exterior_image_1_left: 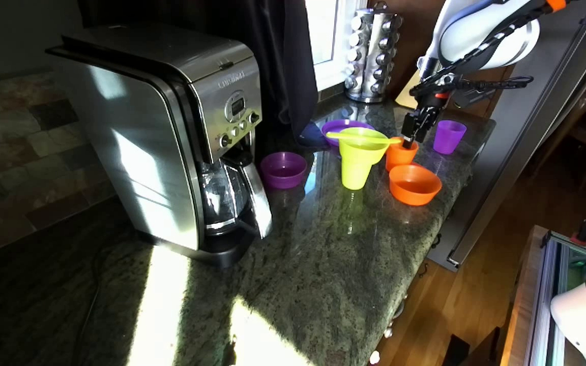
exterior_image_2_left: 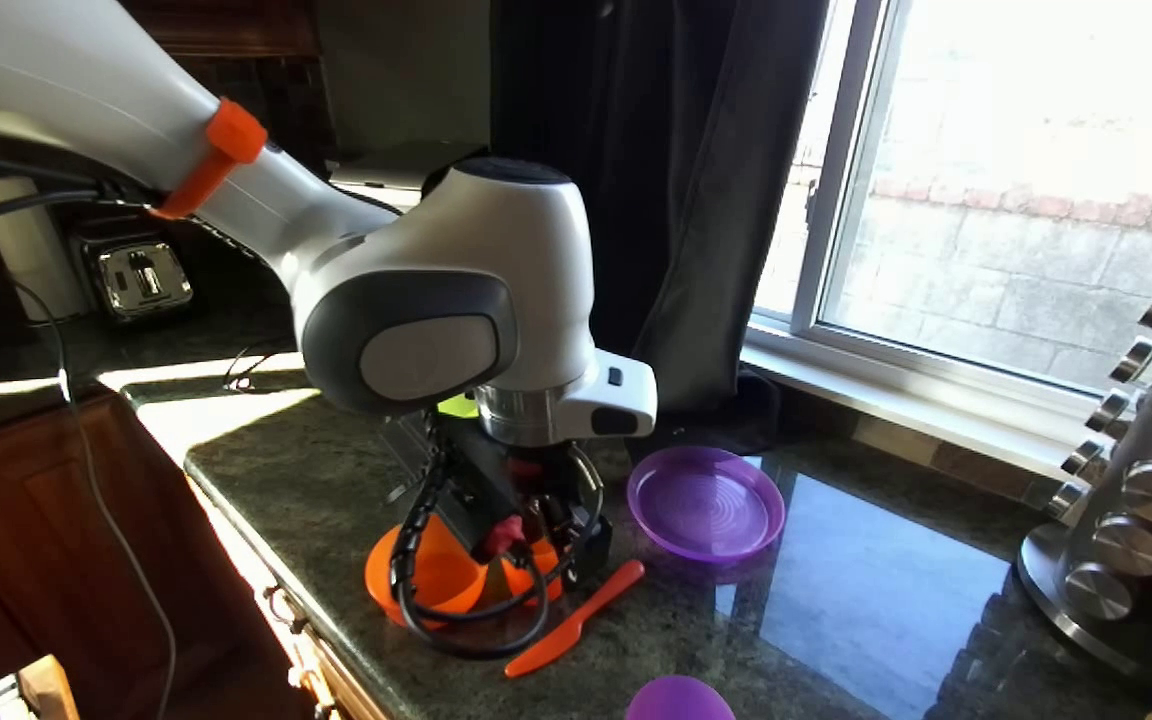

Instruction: Put the orange cup and the orange knife in the bowl

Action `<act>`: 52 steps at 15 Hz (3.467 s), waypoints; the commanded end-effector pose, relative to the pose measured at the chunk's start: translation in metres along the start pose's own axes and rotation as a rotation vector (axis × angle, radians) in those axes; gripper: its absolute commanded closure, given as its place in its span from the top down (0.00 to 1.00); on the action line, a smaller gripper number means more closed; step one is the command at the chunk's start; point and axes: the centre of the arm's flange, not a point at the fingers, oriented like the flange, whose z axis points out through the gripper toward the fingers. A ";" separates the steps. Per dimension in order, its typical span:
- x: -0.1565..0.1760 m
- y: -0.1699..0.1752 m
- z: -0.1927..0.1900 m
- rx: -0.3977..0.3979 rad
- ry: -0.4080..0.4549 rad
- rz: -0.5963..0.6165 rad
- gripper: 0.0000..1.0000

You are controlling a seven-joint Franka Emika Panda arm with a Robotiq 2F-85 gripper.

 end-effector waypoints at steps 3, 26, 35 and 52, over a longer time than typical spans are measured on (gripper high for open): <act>0.011 0.002 0.013 0.020 0.003 0.004 0.18; -0.034 -0.014 -0.070 0.119 -0.125 -0.205 0.01; -0.051 -0.032 -0.032 0.145 -0.147 -0.438 0.01; -0.044 -0.049 -0.003 0.145 -0.081 -0.427 0.01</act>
